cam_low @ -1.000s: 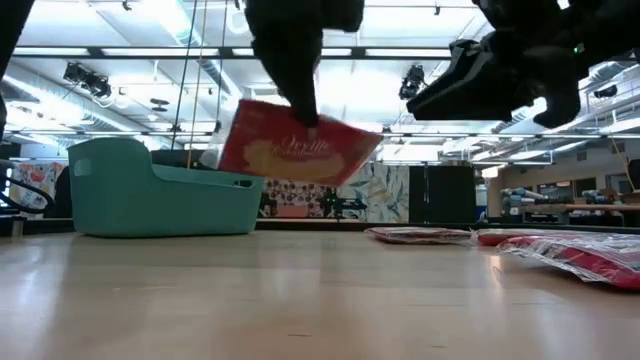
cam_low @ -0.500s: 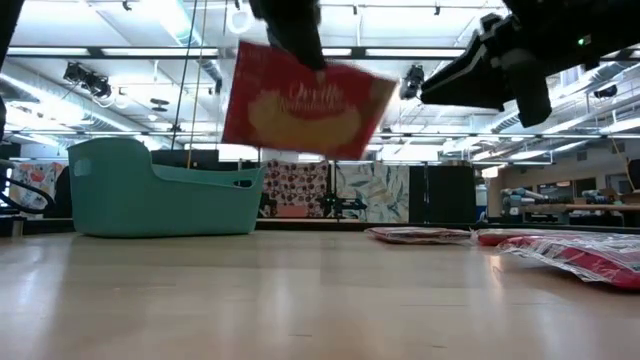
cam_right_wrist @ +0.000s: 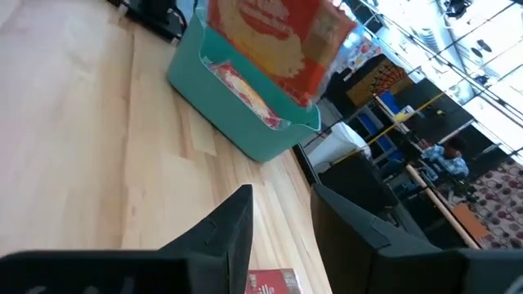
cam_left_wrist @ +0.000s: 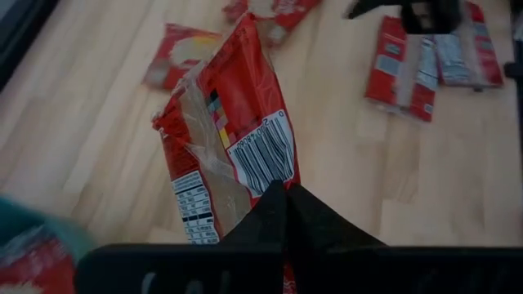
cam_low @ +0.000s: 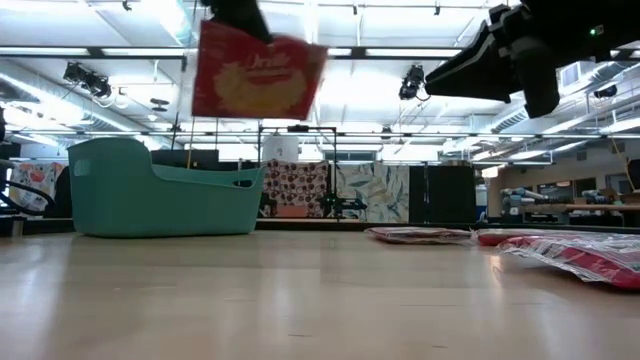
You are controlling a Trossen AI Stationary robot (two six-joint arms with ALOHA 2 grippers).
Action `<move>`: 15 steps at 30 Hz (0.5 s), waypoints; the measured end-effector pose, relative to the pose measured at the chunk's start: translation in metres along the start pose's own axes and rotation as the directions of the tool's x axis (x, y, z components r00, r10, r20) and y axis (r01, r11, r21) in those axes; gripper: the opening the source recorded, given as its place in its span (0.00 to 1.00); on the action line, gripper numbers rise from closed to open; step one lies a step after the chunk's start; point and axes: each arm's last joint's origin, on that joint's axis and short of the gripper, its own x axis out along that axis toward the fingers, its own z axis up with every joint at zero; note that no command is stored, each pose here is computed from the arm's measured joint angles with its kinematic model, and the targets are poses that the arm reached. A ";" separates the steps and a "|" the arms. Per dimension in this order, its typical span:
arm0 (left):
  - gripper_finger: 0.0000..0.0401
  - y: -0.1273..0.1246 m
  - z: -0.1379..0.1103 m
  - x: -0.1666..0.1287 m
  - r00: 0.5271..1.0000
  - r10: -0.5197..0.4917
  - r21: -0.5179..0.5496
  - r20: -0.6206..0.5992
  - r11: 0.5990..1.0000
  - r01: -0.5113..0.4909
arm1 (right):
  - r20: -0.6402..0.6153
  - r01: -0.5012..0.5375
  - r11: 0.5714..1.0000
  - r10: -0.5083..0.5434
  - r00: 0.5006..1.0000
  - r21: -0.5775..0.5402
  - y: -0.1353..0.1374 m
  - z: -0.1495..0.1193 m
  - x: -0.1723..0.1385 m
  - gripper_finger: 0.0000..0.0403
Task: Sort popcorn bags into baskets
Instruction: Put the red popcorn bag into the green bin
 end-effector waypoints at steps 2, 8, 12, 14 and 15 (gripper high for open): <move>0.01 0.010 -0.008 -0.004 1.000 0.015 -0.034 0.009 0.999 -0.015 | 0.008 -0.015 1.000 0.015 1.000 0.003 0.000 0.000 0.000 0.32; 0.01 0.035 -0.029 -0.021 0.997 0.049 -0.113 0.066 0.993 -0.041 | 0.017 -0.032 0.999 0.031 0.999 0.016 -0.001 0.001 0.002 0.32; 0.01 0.048 -0.041 -0.028 0.993 0.072 -0.157 0.097 0.986 -0.056 | 0.017 -0.033 0.999 0.033 0.999 0.019 -0.001 0.001 0.002 0.32; 0.01 0.056 -0.049 -0.030 0.991 0.083 -0.181 0.103 0.981 -0.064 | 0.017 -0.033 0.999 0.033 0.999 0.020 -0.001 0.001 0.002 0.32; 0.01 0.059 -0.051 -0.031 0.990 0.087 -0.194 0.113 0.979 -0.064 | 0.018 -0.034 0.999 0.033 0.999 0.020 -0.001 0.001 0.002 0.32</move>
